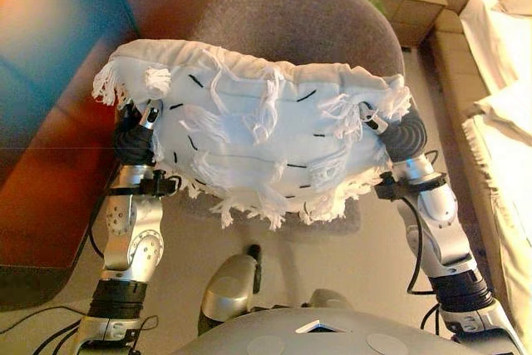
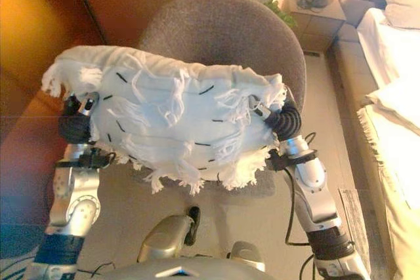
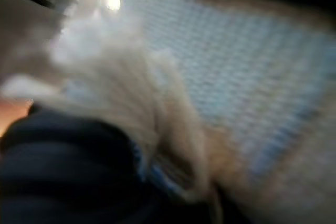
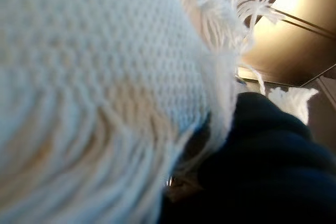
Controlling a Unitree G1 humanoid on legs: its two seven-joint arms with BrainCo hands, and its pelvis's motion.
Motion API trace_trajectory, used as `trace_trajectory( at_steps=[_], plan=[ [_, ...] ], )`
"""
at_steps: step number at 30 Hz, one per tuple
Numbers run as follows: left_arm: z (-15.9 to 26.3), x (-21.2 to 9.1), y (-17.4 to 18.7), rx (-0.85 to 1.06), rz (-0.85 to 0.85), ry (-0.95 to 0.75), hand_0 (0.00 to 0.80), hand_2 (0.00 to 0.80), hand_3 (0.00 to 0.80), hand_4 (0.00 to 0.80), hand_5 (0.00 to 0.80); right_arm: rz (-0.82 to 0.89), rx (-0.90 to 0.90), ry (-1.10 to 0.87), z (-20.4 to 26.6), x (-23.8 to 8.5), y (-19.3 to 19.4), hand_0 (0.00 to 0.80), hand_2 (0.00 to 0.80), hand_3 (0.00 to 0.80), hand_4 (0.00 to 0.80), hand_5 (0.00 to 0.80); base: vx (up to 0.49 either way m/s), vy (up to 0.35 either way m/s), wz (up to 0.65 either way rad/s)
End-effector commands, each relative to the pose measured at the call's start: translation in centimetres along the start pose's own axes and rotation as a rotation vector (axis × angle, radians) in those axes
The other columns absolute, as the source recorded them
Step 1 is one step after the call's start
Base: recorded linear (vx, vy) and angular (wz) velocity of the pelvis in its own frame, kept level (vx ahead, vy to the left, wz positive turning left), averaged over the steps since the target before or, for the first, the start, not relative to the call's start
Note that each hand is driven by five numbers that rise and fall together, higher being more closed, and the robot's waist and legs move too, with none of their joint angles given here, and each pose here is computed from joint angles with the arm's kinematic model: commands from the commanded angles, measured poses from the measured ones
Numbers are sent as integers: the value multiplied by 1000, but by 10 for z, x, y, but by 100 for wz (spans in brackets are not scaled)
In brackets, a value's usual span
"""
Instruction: Pick up the cushion and take it to the sofa
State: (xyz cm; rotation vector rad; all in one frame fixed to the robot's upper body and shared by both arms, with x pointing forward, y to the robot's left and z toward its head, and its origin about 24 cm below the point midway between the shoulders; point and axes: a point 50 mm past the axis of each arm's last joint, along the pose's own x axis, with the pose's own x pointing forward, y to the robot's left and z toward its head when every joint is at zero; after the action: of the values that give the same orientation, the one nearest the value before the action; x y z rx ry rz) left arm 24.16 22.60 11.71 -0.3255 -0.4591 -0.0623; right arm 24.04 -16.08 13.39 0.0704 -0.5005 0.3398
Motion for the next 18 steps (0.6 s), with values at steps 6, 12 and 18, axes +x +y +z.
trace_trajectory(
  at_steps=[6,12,18],
  plan=[
    [23,12,-38,-48,-199,-141,800,800,800,800,800,11,-19,-154,19,13,1,800,800,800,800,800,326,-173,29],
    [16,5,-31,-62,-130,-117,800,800,800,800,800,36,-25,-114,19,16,-7,800,800,800,800,800,278,-231,39],
    [6,-5,-26,-105,-108,-73,800,800,800,800,800,29,-35,-58,10,7,-7,800,800,800,800,800,187,-155,-1]
  ],
)
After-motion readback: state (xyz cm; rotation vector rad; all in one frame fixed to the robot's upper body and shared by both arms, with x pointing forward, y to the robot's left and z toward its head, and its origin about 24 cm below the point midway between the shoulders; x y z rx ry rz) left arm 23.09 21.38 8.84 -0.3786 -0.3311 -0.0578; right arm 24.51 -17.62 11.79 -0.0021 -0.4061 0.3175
